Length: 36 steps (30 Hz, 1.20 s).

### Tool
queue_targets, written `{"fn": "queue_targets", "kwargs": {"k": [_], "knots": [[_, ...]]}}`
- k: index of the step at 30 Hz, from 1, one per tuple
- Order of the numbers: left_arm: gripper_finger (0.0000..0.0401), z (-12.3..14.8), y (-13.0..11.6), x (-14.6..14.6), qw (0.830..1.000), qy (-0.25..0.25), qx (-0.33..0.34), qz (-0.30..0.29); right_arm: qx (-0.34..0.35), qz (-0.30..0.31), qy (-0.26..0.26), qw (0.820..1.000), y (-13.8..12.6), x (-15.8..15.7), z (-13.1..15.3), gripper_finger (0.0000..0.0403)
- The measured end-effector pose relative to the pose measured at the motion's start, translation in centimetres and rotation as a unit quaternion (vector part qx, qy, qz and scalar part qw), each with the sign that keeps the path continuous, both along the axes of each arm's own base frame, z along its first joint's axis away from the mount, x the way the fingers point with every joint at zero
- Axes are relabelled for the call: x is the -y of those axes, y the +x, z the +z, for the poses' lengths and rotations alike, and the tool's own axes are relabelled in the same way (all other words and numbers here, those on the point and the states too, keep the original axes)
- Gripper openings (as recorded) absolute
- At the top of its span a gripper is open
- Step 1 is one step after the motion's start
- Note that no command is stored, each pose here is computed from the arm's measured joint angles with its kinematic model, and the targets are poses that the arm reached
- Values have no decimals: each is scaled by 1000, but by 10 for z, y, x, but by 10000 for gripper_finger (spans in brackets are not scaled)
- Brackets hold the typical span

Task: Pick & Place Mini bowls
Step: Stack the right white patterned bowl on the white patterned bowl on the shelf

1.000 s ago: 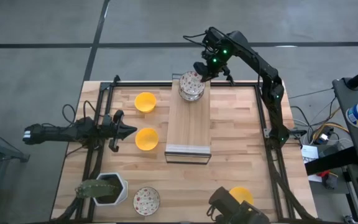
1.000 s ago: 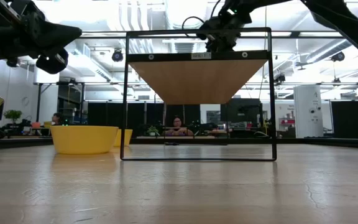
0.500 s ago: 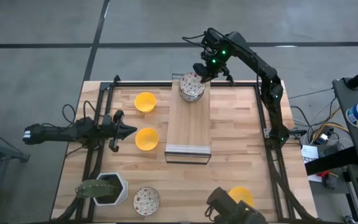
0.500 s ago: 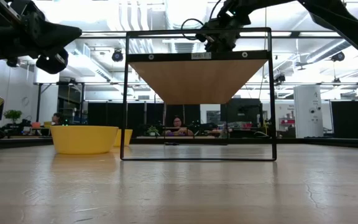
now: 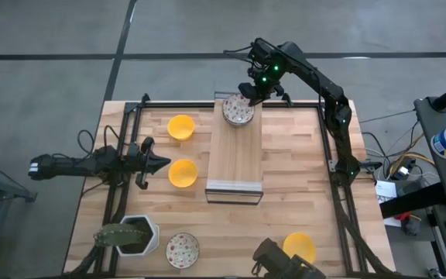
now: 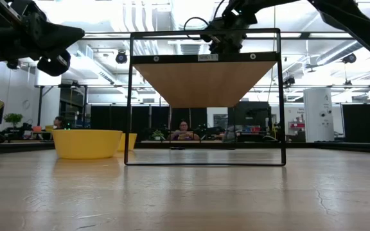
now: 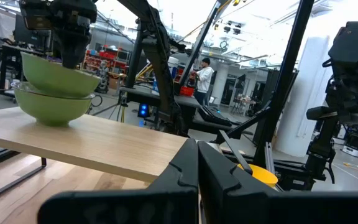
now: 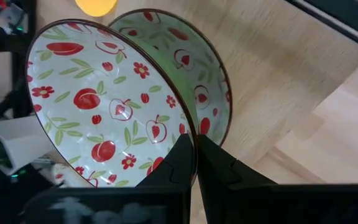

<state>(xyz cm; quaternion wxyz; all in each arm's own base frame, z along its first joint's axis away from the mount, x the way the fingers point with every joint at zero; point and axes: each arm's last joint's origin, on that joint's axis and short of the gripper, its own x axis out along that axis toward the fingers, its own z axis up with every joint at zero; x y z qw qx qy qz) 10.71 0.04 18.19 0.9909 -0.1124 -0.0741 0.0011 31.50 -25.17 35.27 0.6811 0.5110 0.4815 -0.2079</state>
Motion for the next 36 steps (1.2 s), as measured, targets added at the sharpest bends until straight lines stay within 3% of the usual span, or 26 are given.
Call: {"fn": "queue_targets", "kwargs": {"k": [25, 36], "knots": [[0, 0, 0, 0, 1000, 0, 0, 0, -25, 13, 4, 1000, 4, 2, -23, 10], [0, 0, 0, 0, 1000, 0, 0, 0, -13, 3, -7, 1000, 4, 2, -12, 95]]}}
